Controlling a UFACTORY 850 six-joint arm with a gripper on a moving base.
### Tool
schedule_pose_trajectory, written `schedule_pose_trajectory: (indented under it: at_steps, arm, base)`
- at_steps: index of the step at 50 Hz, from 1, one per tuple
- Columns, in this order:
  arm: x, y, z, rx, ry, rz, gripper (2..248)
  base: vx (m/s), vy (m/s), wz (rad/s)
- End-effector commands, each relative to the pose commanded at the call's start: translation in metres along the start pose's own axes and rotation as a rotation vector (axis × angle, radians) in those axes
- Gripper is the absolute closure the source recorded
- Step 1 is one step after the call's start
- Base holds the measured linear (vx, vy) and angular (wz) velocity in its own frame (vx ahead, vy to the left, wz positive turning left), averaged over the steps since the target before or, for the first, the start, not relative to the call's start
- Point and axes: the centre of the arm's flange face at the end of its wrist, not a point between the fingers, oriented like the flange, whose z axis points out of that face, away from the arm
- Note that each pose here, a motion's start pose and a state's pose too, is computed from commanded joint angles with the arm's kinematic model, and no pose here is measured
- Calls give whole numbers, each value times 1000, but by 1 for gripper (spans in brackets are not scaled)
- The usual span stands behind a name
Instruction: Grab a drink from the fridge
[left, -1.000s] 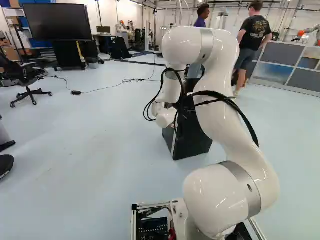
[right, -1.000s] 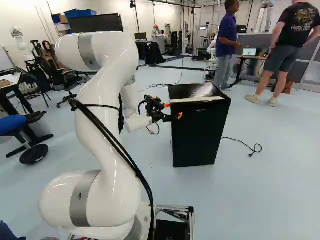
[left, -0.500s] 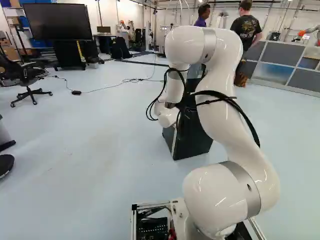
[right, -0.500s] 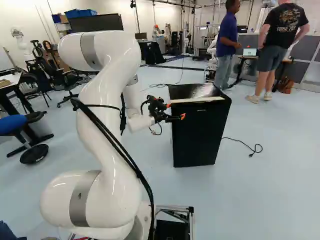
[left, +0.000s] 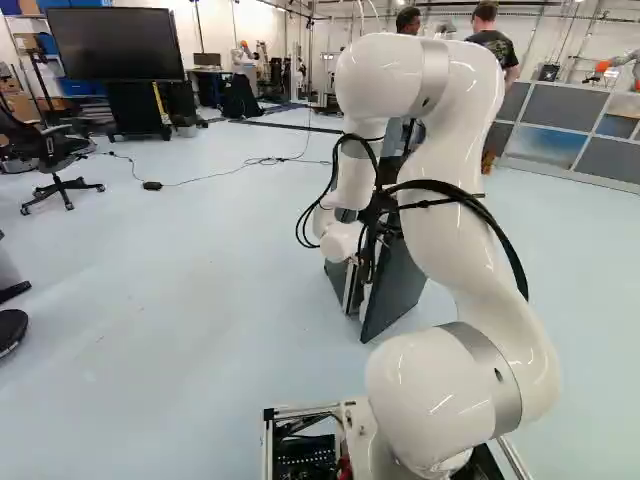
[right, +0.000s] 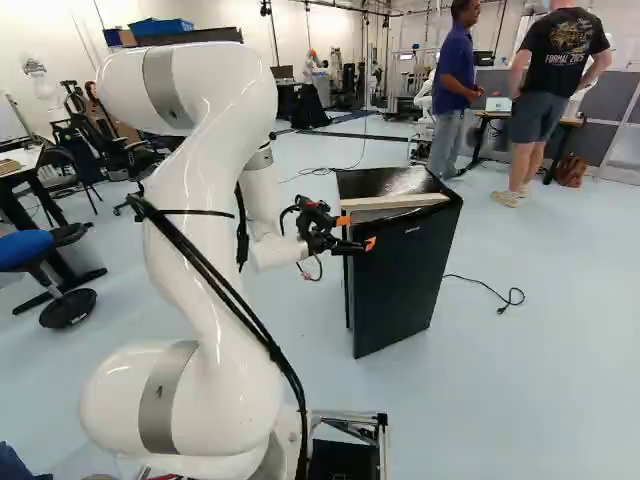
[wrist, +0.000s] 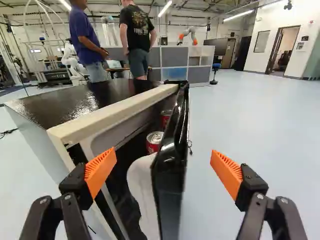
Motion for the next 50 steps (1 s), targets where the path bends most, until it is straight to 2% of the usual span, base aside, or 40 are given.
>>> schedule_pose_trajectory:
  at_steps: [29, 50]
  arm:
    - [4, 55, -32, -63, -27, -49, 3]
    - [9, 92, -34, -136, -30, -64, 3]
  base:
    - [0, 0, 0]
    - [0, 0, 0]
